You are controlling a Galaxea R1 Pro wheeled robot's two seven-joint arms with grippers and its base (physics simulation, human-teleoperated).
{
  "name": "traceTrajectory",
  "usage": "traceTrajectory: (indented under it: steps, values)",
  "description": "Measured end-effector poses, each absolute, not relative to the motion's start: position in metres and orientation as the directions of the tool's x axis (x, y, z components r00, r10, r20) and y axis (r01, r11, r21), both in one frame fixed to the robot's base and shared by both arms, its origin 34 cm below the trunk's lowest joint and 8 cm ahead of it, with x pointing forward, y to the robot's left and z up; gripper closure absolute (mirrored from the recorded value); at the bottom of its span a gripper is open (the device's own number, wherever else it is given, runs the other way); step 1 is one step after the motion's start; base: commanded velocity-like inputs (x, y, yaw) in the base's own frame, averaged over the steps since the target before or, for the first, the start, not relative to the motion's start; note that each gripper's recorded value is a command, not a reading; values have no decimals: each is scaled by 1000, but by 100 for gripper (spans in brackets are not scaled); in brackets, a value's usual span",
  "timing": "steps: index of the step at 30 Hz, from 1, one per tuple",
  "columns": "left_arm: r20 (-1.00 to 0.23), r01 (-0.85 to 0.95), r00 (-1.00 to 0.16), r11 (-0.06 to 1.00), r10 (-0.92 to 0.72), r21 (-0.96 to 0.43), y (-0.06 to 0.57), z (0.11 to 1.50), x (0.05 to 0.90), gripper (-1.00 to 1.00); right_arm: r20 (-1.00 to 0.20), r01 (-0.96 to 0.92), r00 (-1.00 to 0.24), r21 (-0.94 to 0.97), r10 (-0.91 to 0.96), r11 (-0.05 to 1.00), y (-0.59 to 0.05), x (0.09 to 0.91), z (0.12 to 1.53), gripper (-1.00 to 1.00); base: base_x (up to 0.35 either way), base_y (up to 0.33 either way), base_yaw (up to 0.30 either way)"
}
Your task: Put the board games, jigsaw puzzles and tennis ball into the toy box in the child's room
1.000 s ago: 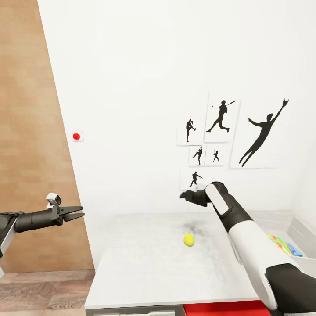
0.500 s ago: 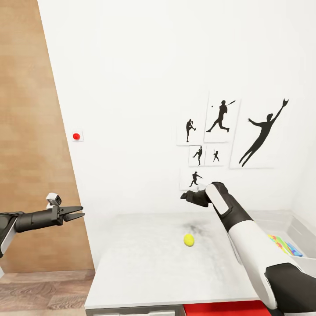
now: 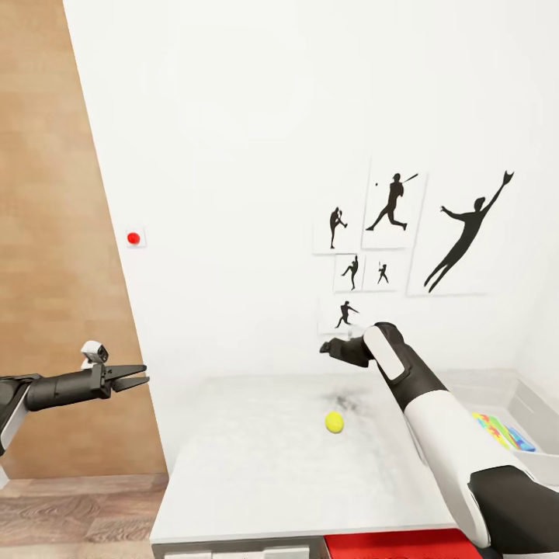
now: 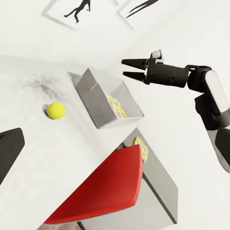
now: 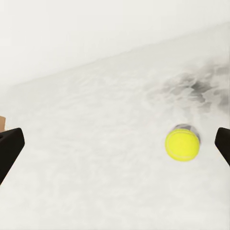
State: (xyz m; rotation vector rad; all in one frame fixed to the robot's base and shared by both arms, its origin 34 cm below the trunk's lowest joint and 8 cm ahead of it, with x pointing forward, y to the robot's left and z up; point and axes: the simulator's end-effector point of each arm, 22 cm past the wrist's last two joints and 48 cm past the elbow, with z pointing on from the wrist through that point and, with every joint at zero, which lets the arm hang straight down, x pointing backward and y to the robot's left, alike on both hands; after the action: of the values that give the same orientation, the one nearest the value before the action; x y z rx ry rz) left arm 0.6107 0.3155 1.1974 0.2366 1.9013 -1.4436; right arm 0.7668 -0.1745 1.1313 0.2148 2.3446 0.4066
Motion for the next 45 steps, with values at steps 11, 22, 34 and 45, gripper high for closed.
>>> traceTrajectory:
  steps: [11, 22, 34, 45]
  values:
    - [-635, 517, -722, 396, -274, -759, 340, 1192, 612, -100, -604, 66, -752, 333, 266, 941, -180, 765, 1102, -100, 0, 0, 0]
    - [-624, 499, -732, 409, -274, -764, 347, 1184, 614, -100, -594, 103, -757, 302, 271, 948, -196, 769, 1091, -100, 0, 0, 0]
    - [-610, 483, -744, 410, -274, -774, 347, 1174, 618, -100, -579, 111, -769, 295, 271, 949, -198, 771, 1077, -100, 0, 0, 0]
    - [-596, 468, -755, 411, -273, -782, 347, 1164, 621, -100, -567, 120, -777, 293, 273, 949, -200, 772, 1066, -100, 0, 0, 0]
